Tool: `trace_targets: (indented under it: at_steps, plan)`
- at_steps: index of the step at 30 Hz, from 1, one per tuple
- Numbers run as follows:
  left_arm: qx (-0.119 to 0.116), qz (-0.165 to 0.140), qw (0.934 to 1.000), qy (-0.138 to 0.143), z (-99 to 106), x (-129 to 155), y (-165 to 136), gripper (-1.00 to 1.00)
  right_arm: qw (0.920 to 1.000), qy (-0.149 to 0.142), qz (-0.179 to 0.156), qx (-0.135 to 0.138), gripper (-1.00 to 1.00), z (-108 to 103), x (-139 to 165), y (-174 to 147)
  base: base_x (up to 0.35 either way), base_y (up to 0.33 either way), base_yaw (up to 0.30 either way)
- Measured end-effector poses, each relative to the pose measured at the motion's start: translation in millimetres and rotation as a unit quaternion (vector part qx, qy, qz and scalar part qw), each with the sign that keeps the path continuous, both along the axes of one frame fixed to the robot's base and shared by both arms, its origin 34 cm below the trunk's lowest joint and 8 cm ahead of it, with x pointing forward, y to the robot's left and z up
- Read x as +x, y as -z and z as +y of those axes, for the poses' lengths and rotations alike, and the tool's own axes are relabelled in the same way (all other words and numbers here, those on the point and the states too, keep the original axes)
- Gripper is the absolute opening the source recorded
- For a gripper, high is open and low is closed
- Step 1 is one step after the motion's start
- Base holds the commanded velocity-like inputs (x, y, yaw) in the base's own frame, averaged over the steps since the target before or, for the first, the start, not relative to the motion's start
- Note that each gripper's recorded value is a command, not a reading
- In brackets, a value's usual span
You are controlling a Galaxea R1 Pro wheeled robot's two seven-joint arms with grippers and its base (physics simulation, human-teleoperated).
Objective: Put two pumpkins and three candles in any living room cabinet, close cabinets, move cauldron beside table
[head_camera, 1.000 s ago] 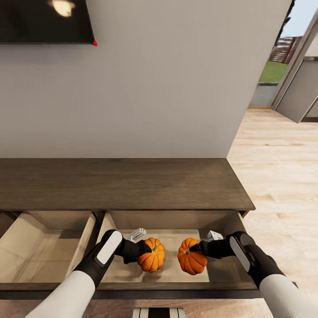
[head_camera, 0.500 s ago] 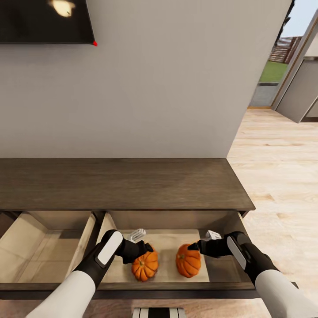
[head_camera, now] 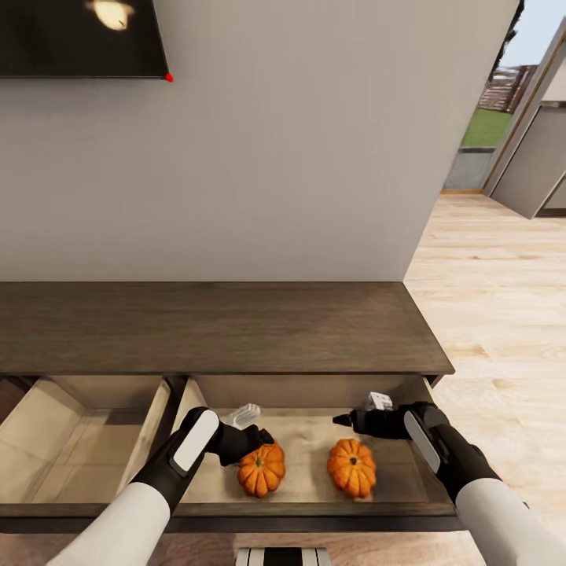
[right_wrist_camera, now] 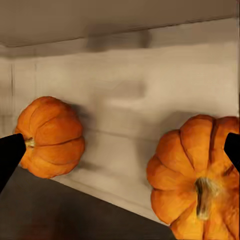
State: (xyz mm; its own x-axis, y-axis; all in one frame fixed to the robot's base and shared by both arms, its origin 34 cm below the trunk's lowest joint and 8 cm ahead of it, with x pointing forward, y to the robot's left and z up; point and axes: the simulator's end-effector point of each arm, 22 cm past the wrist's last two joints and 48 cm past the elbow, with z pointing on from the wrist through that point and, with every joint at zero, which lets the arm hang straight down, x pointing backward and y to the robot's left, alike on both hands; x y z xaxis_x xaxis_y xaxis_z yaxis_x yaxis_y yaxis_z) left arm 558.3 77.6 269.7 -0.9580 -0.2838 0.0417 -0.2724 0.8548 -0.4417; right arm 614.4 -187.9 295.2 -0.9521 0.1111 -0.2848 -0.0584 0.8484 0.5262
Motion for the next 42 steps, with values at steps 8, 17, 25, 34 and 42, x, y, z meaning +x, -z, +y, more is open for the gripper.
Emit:
trace_targets:
  at_steps: [8,17,25,34,42]
  plan:
    - [-0.006,-0.102,0.9946,0.017,-20.4,33.3,-49.5,1.00,0.9951,-0.023,-0.096,0.001,1.00,9.0,12.9,-53.7,-0.197,0.000,0.000]
    - [-0.001,-0.179,0.9833,0.036,-36.2,61.7,-109.1,1.00,0.9864,-0.068,-0.138,-0.058,1.00,-3.0,-6.0,-100.4,-0.046,0.000,0.000]
    - [-0.032,-0.261,0.9630,0.059,-56.1,71.8,-181.7,1.00,0.9801,-0.006,-0.193,-0.048,1.00,-73.2,4.8,-164.3,-0.124,0.000,0.000]
    - [-0.015,-0.290,0.9534,0.082,-71.4,53.5,-204.7,1.00,0.9619,0.000,-0.273,0.009,1.00,-114.1,7.7,-217.7,-0.328,0.019,0.000]
    - [-0.014,-0.295,0.9522,0.078,-69.7,54.7,-210.0,1.00,0.9572,-0.002,-0.289,0.008,1.00,-112.3,8.8,-223.5,-0.162,0.041,-0.054]
